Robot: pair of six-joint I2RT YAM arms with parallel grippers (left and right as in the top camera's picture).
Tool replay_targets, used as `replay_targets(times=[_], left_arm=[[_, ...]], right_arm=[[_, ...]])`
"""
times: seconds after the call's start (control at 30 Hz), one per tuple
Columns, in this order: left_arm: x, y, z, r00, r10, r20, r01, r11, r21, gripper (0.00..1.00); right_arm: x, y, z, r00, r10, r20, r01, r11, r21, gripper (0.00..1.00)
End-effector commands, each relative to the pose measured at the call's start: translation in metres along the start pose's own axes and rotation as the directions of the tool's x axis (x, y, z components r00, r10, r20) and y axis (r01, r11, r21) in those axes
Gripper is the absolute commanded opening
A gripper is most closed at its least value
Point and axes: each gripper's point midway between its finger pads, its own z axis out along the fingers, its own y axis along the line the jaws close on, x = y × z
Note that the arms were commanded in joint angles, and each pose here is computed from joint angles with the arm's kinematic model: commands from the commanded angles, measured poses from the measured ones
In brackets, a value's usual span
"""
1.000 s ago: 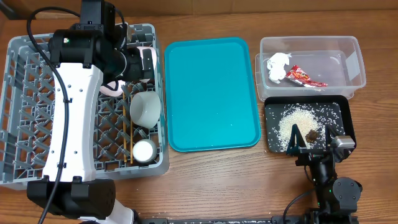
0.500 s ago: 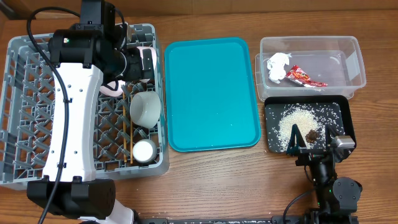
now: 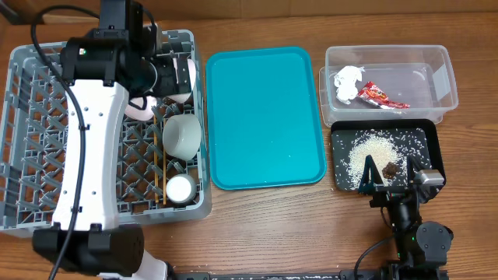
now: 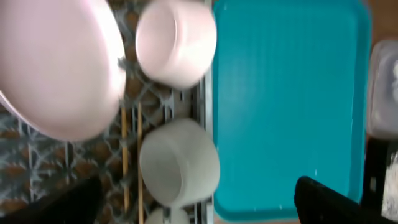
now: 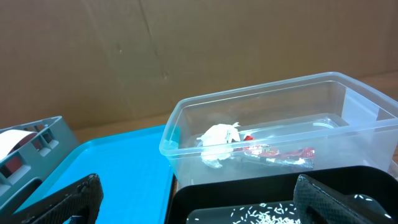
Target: Sort waste into correct bins and load items into the dishwasher
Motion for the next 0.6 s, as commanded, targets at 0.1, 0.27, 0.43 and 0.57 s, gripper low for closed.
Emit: replay_targets(times=[0.1, 0.27, 0.43, 0.57], left_arm=[[-0.026, -0.009, -0.073, 0.921, 0.098, 0.378, -0.113, 0.993, 0.017, 1.0], [-0.008, -0.004, -0.079, 0.822, 0.135, 0.553, -0.169, 0.986, 0.01, 1.0], [0.028, 0.001, -0.055, 0.727, 0.164, 0.667, -0.24, 0.971, 0.023, 1.0], [0.065, 0.011, -0.021, 0.699, 0.155, 0.698, -0.249, 0.968, 0.034, 1.0]], right_arm=[[0.002, -0.001, 0.0, 1.0, 0.006, 0.002, -0.006, 1.0, -0.001, 1.0], [0.002, -0.001, 0.0, 1.0, 0.006, 0.002, -0.006, 1.0, -0.001, 1.0], [0.002, -0.001, 0.0, 1.0, 0.006, 0.002, -0.006, 1.0, -0.001, 1.0], [0.002, -0.001, 0.0, 1.0, 0.006, 0.002, -0.006, 1.0, -0.001, 1.0]])
